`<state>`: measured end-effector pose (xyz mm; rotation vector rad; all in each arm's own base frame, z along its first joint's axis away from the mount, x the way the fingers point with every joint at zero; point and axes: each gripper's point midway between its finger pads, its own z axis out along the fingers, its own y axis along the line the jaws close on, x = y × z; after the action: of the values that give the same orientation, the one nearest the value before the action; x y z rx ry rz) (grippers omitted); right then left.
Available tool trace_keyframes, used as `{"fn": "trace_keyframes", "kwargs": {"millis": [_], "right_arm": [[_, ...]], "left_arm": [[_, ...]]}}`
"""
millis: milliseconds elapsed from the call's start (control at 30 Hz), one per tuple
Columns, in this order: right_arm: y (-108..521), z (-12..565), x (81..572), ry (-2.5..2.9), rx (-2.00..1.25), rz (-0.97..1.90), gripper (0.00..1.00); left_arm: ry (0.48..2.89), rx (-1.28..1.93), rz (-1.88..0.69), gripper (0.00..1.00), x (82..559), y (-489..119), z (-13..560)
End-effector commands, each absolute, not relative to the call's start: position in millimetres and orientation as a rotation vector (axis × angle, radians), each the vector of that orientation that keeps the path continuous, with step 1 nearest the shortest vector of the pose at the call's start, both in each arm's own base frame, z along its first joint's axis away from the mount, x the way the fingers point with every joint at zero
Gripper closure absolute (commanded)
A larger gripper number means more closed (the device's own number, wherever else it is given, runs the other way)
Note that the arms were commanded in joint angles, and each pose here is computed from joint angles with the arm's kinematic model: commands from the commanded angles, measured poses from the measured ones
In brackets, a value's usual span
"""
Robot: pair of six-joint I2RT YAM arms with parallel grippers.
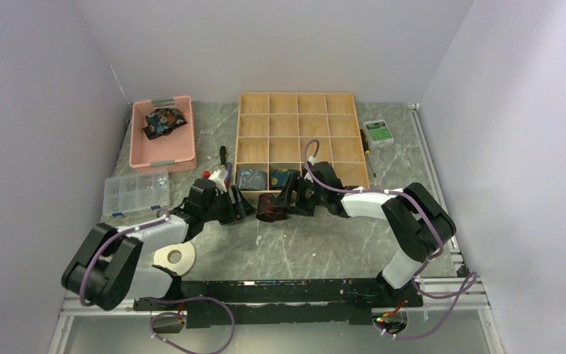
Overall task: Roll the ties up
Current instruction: Roll the tie at the center of the board.
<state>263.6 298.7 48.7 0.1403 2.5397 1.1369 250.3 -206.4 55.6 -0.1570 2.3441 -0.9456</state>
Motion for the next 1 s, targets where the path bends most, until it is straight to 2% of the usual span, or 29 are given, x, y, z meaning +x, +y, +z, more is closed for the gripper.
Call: {"fn": "trace_keyframes", "kwargs": {"millis": [0,300,633,967], "right_arm": [[313.7,65.1,274.4,2.467,0.134,1.240,0.20],[317.9,53.8,277.8,2.491,0.166,1.222,0.22],[331.6,36.2,267.5,2.528,0.192,1.194,0.28],[338.7,19.6,255.6,2.517,0.269,1.168,0.29]], "left_arm": [[2.233,-0.131,-1.202,0.28,264.4,-235.7,85.7],[2.247,-0.206,-1.228,0.36,272.5,-237.1,65.4],[2.264,-0.204,-1.259,0.52,262.8,-236.8,52.8],[2.280,-0.205,-1.256,0.56,251.0,-232.1,43.0]]}}
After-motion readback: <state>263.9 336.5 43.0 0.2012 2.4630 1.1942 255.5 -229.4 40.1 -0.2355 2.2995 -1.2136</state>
